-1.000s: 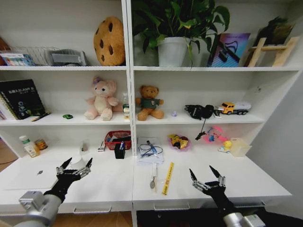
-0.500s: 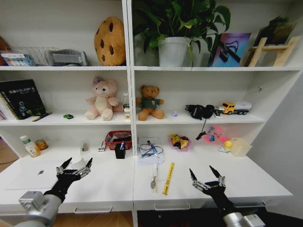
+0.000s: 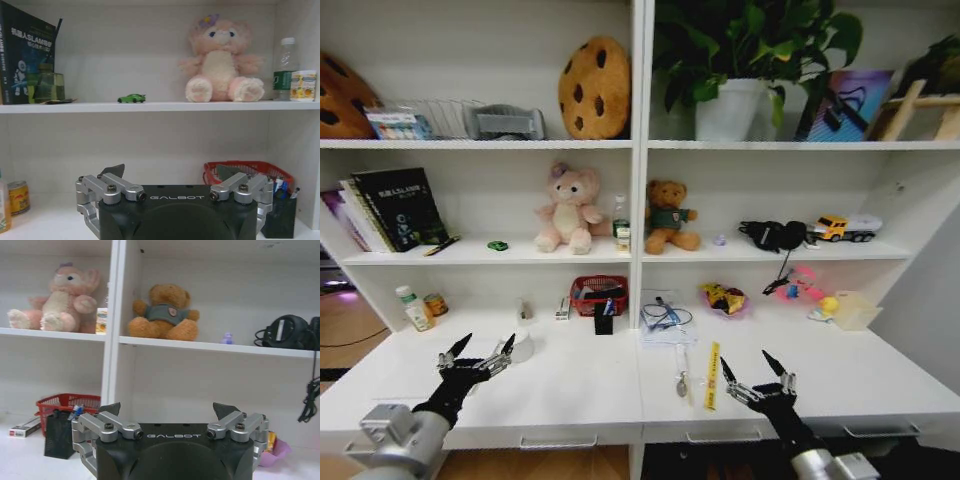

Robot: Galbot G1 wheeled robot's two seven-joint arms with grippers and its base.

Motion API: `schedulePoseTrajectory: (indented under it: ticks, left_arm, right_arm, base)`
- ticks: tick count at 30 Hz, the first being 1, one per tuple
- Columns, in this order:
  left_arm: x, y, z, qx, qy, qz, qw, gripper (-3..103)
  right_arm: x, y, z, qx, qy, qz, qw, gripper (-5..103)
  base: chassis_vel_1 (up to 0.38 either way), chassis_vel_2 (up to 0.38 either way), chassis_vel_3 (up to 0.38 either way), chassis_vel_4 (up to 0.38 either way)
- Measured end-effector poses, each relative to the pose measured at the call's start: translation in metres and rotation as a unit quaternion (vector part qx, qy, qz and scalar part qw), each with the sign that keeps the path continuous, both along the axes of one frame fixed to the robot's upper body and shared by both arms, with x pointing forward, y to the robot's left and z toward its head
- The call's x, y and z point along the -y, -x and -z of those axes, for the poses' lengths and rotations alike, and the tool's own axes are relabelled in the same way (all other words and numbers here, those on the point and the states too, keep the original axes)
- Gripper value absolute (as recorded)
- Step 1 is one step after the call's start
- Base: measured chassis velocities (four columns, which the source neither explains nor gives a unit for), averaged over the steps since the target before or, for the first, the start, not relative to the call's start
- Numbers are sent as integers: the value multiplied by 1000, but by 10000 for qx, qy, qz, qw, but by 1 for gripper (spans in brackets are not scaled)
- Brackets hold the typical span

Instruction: Organize the objects on the table.

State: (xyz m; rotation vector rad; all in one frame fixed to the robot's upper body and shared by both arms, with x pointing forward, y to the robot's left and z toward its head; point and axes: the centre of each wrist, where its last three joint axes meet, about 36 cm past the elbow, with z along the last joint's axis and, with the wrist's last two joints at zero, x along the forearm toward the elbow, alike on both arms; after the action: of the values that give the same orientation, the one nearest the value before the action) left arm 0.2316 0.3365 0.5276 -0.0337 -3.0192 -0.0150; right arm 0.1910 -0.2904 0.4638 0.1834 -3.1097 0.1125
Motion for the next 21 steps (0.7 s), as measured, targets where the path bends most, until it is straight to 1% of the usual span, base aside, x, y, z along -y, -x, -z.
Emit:
schedulePoseTrajectory:
  ticks: [5,15,21]
  left_arm:
    - [0,0,0,0,-1,1,10000,100]
    - [0,0,0,0,-1,-1,10000,100]
    - [0,0,0,0,-2,-3,10000,100]
  right_arm:
    - [0,0,0,0,-1,-1,10000,100]
    - [0,0,0,1,-1,-2,10000,100]
    - [0,0,0,-1,-2,-2,10000,100]
  base:
    - [313,322,-329,-310]
    - [352,362,-361,-360]
    - [295,288,-307,-288]
